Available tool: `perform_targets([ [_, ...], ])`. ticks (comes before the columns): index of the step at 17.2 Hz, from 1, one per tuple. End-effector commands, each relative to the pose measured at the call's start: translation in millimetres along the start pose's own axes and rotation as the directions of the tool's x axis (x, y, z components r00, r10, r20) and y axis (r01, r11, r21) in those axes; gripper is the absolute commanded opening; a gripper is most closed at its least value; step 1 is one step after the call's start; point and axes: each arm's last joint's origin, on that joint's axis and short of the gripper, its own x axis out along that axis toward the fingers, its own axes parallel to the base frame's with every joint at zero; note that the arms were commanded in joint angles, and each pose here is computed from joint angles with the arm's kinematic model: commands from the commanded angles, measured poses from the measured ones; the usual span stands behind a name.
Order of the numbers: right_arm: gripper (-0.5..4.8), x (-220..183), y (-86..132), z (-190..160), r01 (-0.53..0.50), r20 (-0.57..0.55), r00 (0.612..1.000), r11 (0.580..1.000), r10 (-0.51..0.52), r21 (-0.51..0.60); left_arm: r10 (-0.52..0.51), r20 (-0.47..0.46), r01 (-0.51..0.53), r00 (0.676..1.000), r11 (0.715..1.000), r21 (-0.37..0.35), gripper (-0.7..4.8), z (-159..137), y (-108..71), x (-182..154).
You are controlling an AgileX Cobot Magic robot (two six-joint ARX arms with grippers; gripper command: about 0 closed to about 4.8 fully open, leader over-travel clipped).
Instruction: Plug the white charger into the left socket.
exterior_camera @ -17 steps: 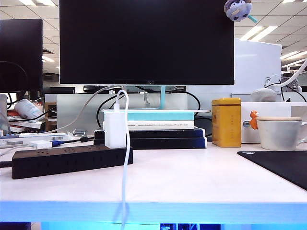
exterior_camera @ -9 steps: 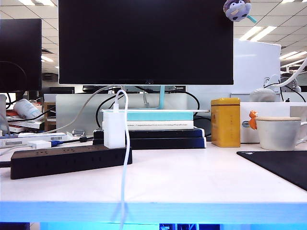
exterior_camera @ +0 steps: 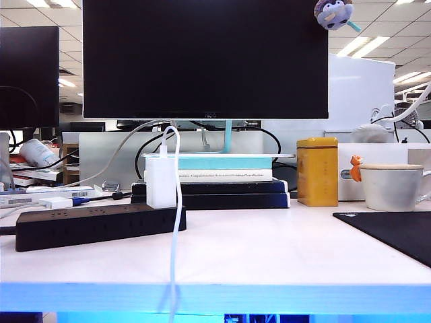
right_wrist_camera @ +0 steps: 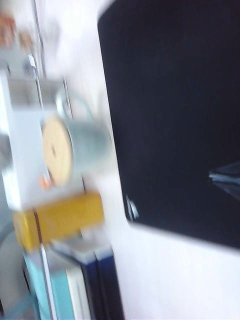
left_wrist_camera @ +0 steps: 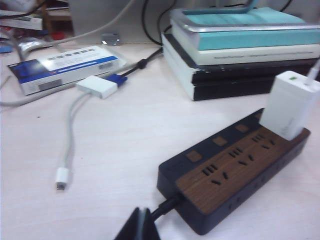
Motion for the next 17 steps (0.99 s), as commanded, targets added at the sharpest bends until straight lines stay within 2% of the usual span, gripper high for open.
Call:
perform_targets([
  [1,-0.01,1,3,-4,-0.105,-0.039,0.994,0.994,0.106,0.017,0.045,-0.004,-0.045,0.999,0.999,0.0,-0.02,-1,1.6,0],
  [3,-0.01,1,3,-5,-0.101,-0.052,0.993,0.995,0.102,0.017,0.174,-0.013,-0.174,0.985,0.985,0.002,-0.02,-2,5.3,0],
  [5,-0.01,4,2,-8,-0.093,-0.095,0.991,0.996,0.094,0.016,0.175,-0.013,-0.175,0.984,0.985,0.002,-0.02,-2,5.3,0],
  [8,-0.01,3,2,-8,-0.095,-0.088,0.992,0.995,0.096,0.017,0.146,-0.012,-0.146,0.989,0.989,-0.001,-0.02,-2,5.3,0],
  [12,-0.01,1,3,-4,-0.104,-0.034,0.994,0.994,0.104,0.017,0.27,-0.017,-0.27,0.963,0.963,-0.021,-0.02,-2,17.4,-2],
  [17,-0.01,1,3,-4,-0.103,-0.034,0.994,0.995,0.104,0.017,0.265,-0.023,-0.265,0.964,0.964,-0.022,-0.02,-3,17.8,-2],
])
